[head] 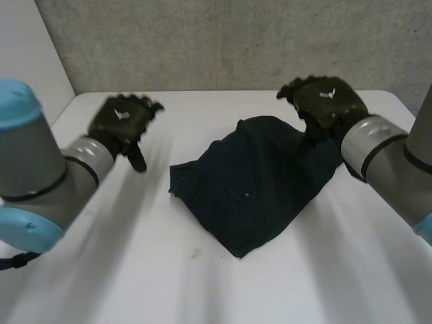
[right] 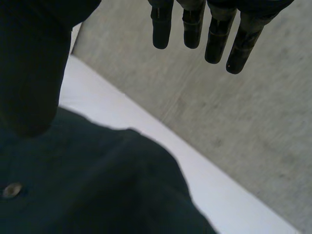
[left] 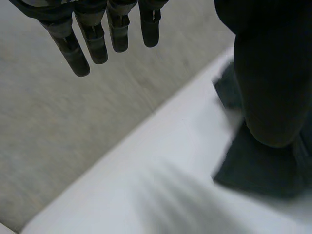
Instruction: Fold the shorts.
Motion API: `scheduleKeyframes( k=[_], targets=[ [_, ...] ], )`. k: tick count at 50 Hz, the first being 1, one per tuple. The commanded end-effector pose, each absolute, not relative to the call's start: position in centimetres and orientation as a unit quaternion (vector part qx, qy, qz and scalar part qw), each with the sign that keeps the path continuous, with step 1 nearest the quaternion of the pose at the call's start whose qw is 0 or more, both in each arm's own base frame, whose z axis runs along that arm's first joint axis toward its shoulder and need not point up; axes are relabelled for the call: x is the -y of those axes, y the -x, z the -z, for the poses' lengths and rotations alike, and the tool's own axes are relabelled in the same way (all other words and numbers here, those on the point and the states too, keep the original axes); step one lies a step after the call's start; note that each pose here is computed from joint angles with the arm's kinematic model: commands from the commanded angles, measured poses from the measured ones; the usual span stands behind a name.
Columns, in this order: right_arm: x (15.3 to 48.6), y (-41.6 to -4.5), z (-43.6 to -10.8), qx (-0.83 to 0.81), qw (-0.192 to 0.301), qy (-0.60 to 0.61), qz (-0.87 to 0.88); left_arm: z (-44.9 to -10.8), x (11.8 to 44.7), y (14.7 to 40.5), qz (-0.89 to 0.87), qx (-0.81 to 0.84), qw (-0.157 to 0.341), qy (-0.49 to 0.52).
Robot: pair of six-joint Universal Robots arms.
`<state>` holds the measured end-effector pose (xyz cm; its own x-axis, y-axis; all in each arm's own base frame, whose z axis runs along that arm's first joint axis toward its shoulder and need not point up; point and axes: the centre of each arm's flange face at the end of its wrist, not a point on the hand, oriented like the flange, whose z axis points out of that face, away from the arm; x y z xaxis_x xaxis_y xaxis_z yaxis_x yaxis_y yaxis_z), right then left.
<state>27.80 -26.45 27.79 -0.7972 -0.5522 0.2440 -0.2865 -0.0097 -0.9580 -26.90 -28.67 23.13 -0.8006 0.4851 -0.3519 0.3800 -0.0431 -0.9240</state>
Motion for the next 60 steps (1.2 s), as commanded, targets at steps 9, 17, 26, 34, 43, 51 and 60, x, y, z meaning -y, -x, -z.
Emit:
scheduleKeyframes(
  k=[9,17,26,34,43,51,60],
  targets=[
    [25.8,-25.8,-22.0,-0.740,0.099,0.303,0.592,-14.4,29.4,29.9,-0.577,0.719,0.075,0.380],
    [25.2,-25.6,-21.0,-0.742,0.100,0.304,0.589,-12.8,30.7,32.0,-0.595,0.715,0.112,0.350],
    [24.7,-25.4,-20.9,-0.744,0.100,0.304,0.587,-12.7,32.1,32.7,-0.620,0.706,0.112,0.322],
    [24.8,-25.4,-20.9,-0.742,0.100,0.305,0.589,-19.5,35.7,27.8,-0.708,0.685,-0.045,0.166],
    [24.4,-25.8,-20.8,-0.741,0.104,0.310,0.587,-33.3,36.5,22.0,-0.841,0.529,-0.068,0.095],
    [24.3,-25.8,-20.6,-0.742,0.105,0.312,0.585,-34.5,34.3,25.3,-0.850,0.499,0.076,0.151],
    [24.5,-25.4,-20.5,-0.746,0.100,0.306,0.583,-27.2,28.5,34.7,-0.764,0.535,0.238,0.269]
  ],
)
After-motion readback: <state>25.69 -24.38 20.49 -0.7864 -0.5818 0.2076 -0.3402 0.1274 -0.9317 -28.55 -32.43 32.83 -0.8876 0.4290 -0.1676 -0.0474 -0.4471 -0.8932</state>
